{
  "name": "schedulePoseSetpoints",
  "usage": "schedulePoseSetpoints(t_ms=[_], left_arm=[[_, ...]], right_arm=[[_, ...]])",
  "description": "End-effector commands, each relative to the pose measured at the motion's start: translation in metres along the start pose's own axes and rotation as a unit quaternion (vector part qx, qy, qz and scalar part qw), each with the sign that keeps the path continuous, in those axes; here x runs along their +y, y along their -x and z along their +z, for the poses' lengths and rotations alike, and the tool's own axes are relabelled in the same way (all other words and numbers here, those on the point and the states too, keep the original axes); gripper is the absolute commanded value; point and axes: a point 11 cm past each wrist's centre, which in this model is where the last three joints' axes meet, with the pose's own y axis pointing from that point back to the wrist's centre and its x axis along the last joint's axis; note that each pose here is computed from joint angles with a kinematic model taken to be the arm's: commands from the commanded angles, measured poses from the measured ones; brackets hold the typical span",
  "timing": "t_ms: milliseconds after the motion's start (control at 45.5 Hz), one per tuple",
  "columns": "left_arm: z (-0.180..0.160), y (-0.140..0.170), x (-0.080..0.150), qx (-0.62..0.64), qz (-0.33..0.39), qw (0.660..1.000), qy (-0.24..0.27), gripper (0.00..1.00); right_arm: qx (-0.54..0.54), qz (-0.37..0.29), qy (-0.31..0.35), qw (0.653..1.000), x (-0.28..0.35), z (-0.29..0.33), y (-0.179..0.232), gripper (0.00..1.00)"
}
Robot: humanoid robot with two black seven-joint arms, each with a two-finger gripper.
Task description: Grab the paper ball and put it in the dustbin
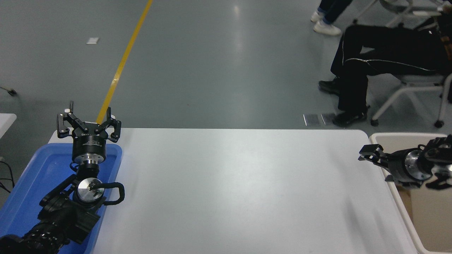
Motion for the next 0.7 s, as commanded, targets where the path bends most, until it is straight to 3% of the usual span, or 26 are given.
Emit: schedulePoseSetpoints(t_ms=[0, 374, 681], left_arm=[[0.000, 0.000, 0.000, 0.000, 0.000, 1.000, 0.000, 0.99], [0.000, 0.000, 0.000, 0.000, 0.000, 1.000, 0.000, 0.99], [0.000, 0.000, 0.000, 0.000, 0.000, 1.000, 0.000, 0.99]], right_arm=[[0.095, -0.090, -0.031, 0.991, 0.079, -0.044, 0.031, 1.00], [0.200, -0.204, -0.053, 0.957, 0.147, -0.105, 0.041, 1.00], [0.199, -0.187, -0.072, 0.959, 0.163, -0.121, 0.036, 1.00]])
